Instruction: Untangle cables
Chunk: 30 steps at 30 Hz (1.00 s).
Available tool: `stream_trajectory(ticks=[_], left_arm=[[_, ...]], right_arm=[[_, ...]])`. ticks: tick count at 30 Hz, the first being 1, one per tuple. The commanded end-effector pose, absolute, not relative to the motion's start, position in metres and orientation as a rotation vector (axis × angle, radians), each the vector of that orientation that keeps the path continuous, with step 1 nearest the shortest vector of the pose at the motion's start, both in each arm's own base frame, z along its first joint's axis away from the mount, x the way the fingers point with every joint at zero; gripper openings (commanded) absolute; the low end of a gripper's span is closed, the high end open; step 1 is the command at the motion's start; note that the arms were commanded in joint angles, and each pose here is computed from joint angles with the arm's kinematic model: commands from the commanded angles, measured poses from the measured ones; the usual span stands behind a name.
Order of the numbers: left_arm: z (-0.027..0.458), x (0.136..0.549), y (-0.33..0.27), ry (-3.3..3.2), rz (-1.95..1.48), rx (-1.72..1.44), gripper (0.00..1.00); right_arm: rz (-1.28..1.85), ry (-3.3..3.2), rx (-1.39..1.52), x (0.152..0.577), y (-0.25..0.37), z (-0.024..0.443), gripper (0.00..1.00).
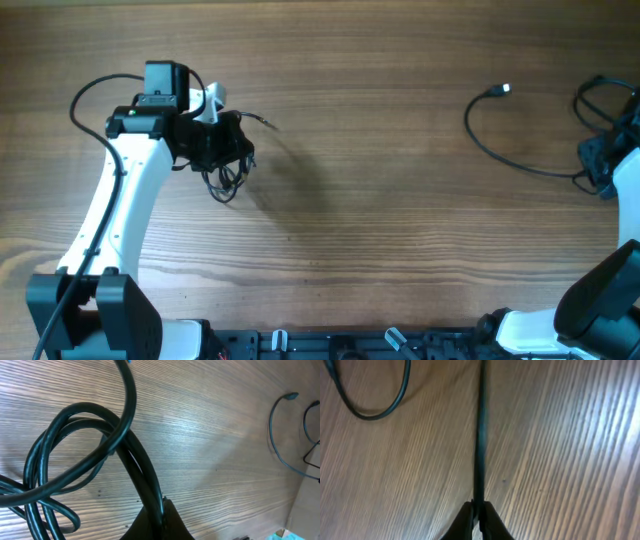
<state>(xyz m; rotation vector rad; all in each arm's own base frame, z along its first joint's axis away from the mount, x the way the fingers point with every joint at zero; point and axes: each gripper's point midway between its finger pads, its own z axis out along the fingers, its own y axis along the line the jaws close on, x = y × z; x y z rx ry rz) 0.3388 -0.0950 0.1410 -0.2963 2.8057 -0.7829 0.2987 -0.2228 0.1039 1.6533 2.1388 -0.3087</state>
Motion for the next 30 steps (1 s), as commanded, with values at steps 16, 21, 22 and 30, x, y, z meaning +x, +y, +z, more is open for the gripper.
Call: stream_trajectory(ticks=[16,21,22,30], left_arm=[[0.143,0.341,-0.118,2.789,-0.762,-0.155,0.79],[0.138,0.342,-0.118,2.8,-0.761,-0.16,0.77],[0.135,0.343,-0.118,2.808,-0.761,-0.163,0.76],[0.108,0.344,-0.114,2.885,-0.715,-0.199,0.7]], right_arm=[[-0.046,2.412,1.533,0.303,-0.174,0.087,1.0],[0.287,2.607,1.242,0.325,-0.108,0.087,1.0],[0.323,2.641,1.172,0.329,-0.093,0.088,1.0],[0.369,2.853,0.654,0.339,0.017,0.087,1.0]])
